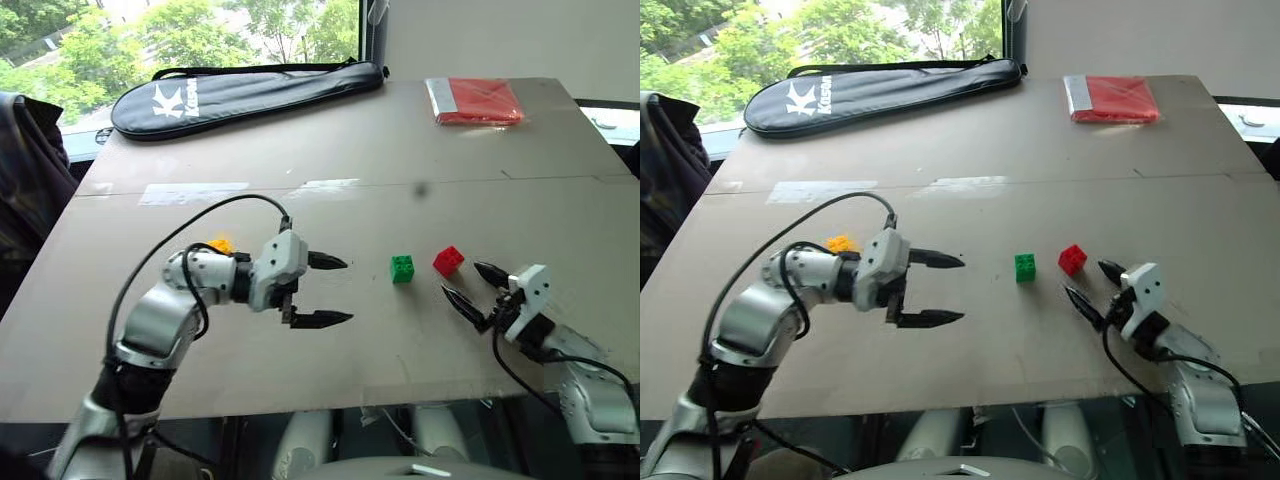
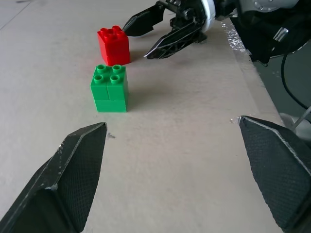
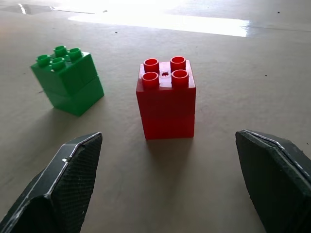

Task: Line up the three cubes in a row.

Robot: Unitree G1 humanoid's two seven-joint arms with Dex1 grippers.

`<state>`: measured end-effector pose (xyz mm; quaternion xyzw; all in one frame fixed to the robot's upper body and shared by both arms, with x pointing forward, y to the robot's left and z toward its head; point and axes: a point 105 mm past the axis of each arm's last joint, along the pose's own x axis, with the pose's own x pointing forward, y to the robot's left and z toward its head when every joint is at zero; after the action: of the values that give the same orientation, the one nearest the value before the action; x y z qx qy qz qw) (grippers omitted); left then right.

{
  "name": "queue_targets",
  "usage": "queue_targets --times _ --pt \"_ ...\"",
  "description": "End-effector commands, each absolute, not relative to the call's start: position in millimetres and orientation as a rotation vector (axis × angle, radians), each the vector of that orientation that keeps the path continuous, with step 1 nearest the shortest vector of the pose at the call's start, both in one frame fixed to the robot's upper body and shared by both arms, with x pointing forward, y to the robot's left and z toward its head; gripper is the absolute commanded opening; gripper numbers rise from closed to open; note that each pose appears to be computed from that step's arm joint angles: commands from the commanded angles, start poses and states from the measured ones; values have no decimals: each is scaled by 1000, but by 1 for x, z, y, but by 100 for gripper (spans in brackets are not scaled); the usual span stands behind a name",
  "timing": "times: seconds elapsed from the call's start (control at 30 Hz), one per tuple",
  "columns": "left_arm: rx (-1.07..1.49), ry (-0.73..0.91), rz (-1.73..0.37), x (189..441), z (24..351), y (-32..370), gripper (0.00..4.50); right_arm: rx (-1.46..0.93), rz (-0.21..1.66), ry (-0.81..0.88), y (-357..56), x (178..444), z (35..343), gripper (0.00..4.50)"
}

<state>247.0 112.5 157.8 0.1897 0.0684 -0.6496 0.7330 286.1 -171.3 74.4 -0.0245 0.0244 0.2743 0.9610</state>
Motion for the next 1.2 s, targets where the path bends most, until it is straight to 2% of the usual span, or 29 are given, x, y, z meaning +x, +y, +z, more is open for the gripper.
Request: queue_targets --times 0.03,0.27,0.37,0.53,0.83,1.2 --pt "430 98 -1412 233 182 108 443 -90 472 15 -173 297 81 450" --pt "440 88 -1370 232 189 105 443 -79 422 -6 -165 311 84 450" --pt "441 85 -1368 232 191 104 450 -44 379 -4 -163 308 85 365" --pt "433 82 -1375 232 193 103 450 -20 351 13 -153 299 83 131" --pt "449 75 -1420 234 195 100 450 13 199 70 -151 293 73 135" --pt "463 98 -1444 232 196 104 450 45 156 96 -139 284 69 135"
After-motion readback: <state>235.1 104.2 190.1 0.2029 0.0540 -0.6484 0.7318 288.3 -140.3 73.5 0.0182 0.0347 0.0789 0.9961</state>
